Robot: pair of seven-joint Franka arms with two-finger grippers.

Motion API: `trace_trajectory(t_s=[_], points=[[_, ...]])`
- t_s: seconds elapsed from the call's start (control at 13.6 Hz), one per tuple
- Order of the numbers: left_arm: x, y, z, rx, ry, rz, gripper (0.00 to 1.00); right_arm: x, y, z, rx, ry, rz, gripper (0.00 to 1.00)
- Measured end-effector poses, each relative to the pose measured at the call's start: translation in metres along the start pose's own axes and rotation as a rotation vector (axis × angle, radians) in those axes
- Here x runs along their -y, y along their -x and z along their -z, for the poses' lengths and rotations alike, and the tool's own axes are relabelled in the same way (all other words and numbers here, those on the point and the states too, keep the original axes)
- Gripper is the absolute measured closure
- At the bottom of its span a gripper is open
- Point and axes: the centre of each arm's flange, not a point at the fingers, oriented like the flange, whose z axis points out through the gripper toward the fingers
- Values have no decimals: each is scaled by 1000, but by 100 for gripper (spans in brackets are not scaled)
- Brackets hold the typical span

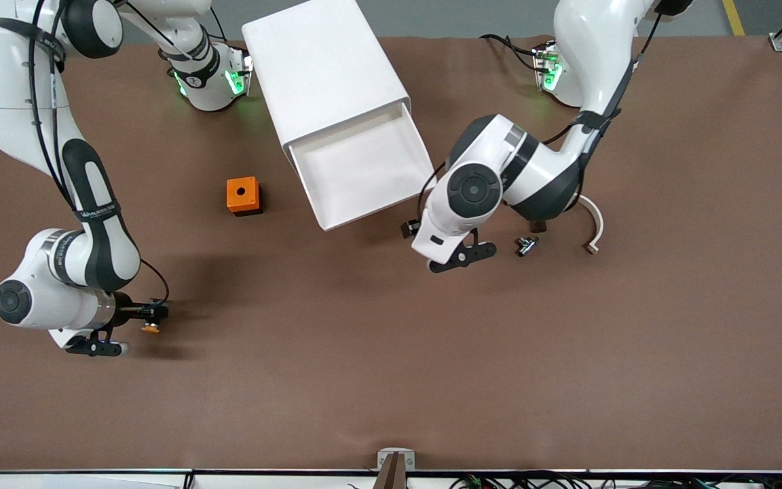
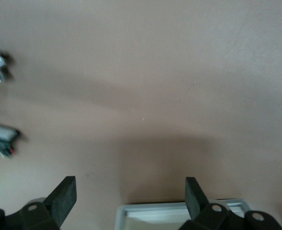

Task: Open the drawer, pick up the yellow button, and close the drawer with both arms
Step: 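Set the button down with the right gripper while the left gripper reaches the drawer, then push the drawer closed with the left gripper while the right arm retracts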

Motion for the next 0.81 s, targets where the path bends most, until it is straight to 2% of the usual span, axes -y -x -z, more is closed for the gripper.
trace_trajectory(t_s=[0.15,0.37,0.81], points=[[-14,22,-12,9,-10,48,0,4,-3,11,-20,-2,7,1],[-36,69,-22,28,-16,24,0,10,-2,55,-36,-7,17,0],[-55,138,-49,127,-61,-18,0,48,39,205,-94,-16,74,0]])
